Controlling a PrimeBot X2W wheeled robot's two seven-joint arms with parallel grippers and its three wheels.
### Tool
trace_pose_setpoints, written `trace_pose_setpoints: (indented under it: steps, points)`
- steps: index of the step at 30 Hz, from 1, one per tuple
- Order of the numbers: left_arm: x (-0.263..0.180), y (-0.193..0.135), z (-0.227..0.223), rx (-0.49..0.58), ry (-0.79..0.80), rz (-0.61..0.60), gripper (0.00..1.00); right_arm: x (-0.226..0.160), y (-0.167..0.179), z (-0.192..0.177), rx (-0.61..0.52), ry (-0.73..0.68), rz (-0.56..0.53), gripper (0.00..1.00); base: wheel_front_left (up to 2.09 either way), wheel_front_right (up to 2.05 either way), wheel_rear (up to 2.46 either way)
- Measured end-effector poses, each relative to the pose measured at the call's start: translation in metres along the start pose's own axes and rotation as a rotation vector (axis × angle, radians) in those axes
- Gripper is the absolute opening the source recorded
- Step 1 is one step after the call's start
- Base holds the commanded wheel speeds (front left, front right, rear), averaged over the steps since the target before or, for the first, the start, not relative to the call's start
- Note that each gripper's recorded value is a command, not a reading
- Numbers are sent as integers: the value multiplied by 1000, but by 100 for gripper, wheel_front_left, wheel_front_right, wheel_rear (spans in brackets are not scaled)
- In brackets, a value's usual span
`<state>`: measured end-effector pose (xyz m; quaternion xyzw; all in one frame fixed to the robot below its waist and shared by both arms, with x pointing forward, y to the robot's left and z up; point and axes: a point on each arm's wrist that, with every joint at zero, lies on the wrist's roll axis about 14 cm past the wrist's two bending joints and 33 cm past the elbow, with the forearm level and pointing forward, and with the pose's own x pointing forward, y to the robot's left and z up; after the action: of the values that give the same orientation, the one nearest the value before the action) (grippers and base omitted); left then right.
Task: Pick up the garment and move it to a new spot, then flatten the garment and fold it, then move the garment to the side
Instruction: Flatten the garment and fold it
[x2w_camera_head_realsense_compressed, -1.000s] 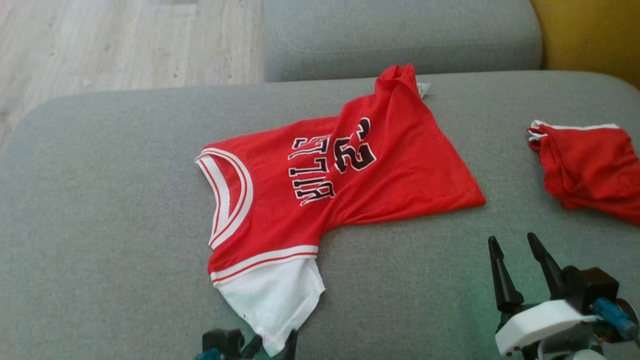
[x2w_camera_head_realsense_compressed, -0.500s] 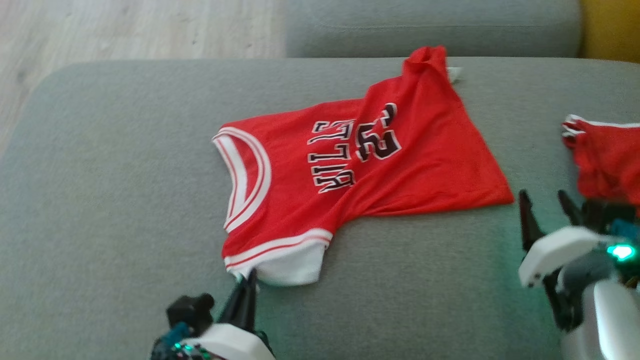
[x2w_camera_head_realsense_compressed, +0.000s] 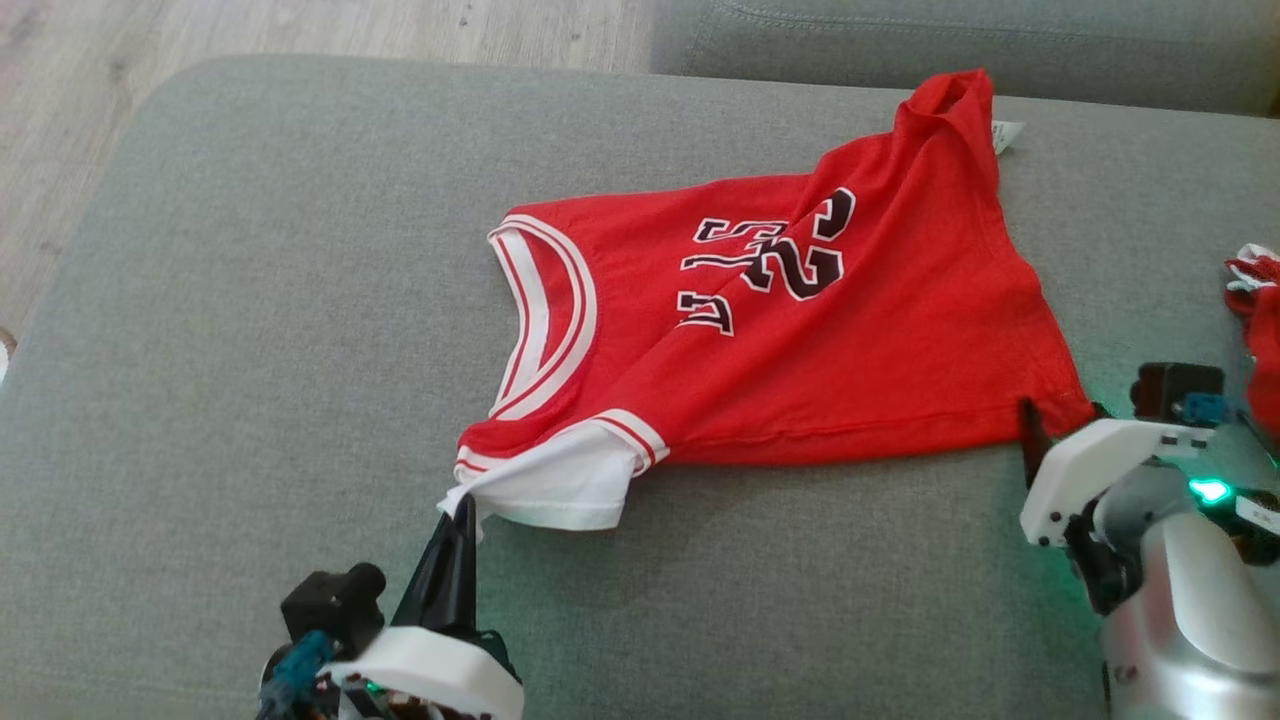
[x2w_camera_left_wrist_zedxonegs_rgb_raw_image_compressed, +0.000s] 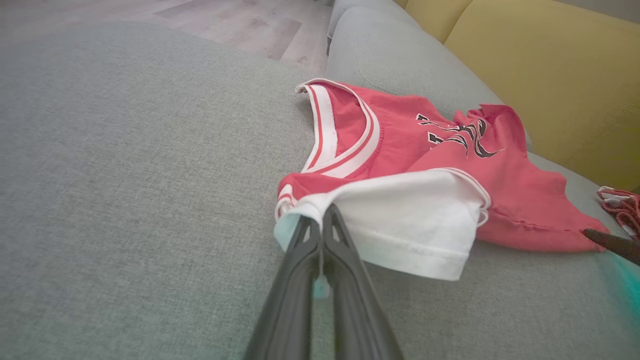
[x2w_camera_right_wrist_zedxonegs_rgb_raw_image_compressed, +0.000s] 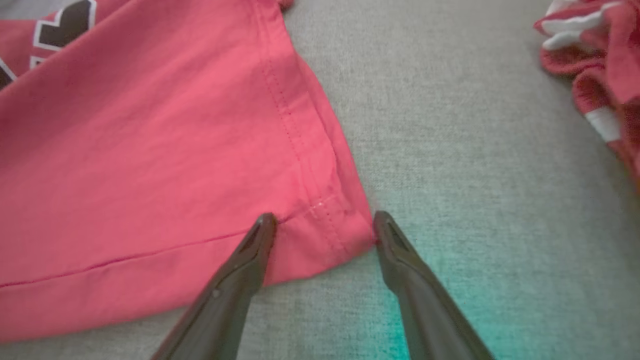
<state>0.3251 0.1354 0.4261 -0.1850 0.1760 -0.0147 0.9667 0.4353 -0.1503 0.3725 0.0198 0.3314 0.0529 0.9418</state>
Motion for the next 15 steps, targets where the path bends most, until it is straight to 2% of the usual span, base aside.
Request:
trace_pose_setpoints:
  steps: [2, 3, 4, 5, 6, 8, 12, 15]
  points:
    - [0, -1, 1, -1, -2, -1, 0, 3, 3, -1, -2, 15, 8, 100, 0, 0, 0]
    - [1, -1, 2, -2, -4, -4, 0, 5, 4, -1, -2, 19, 10, 87, 0, 0, 0]
    - [1, -2, 2, -2, -4, -5, 0, 6, 5, -1, -1, 22, 14, 56, 0, 0, 0]
    - [1, -2, 3, -2, -6, -5, 0, 7, 7, 0, 4, 25, 19, 41, 0, 0, 0]
    - [1, -3, 3, -2, -6, -6, 0, 8, 9, 0, 7, 27, 27, 31, 0, 0, 0]
    - [2, -2, 4, 3, -11, -6, 0, 9, 12, 3, 13, 16, 38, 0, 0, 0, 0]
    - [2, -3, 10, 22, -31, -15, 0, 7, 13, 10, 31, -43, 42, 0, 0, 0, 0]
    - [2, -6, 25, 46, -80, -34, 0, 0, 14, 28, 39, -131, 49, 0, 0, 0, 0]
